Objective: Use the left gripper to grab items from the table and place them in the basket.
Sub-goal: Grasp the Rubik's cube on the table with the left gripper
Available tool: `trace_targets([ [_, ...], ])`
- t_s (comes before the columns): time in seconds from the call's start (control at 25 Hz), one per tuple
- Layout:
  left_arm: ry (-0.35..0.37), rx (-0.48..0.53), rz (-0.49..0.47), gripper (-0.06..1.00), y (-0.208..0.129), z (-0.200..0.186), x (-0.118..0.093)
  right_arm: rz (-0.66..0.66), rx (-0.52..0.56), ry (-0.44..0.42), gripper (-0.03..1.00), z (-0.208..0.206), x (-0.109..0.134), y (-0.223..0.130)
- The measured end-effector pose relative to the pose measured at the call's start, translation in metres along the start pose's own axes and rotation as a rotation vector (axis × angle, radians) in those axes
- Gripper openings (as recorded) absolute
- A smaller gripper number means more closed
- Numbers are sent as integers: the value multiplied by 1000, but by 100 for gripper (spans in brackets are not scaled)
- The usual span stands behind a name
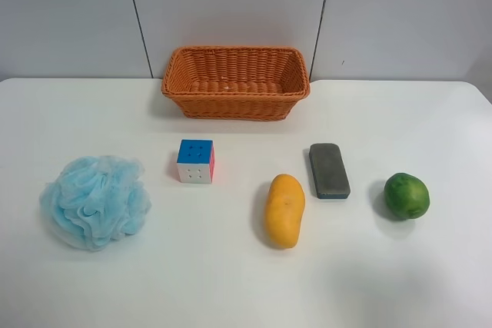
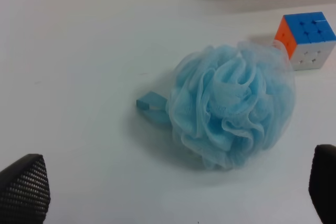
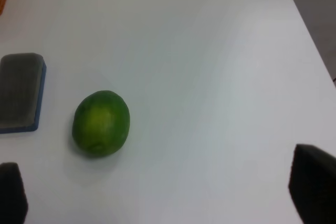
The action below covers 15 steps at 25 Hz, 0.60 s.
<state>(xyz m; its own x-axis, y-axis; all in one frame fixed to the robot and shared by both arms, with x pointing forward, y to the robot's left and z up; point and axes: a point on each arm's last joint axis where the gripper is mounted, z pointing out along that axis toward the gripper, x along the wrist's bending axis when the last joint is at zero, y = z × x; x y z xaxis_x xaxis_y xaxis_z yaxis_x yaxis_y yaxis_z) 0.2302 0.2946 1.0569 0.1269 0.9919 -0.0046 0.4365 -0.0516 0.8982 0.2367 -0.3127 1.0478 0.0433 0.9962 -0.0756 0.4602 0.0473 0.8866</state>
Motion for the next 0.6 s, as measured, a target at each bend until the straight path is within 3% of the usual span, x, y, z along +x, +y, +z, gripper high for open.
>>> trace_targets([
  [0.32,1,-7,-1,99,1,0,0,0,0,0,99,0,0,0],
  [0.6,0,122,-61,99,43,14,3,0,0,0,99,0,0,0],
])
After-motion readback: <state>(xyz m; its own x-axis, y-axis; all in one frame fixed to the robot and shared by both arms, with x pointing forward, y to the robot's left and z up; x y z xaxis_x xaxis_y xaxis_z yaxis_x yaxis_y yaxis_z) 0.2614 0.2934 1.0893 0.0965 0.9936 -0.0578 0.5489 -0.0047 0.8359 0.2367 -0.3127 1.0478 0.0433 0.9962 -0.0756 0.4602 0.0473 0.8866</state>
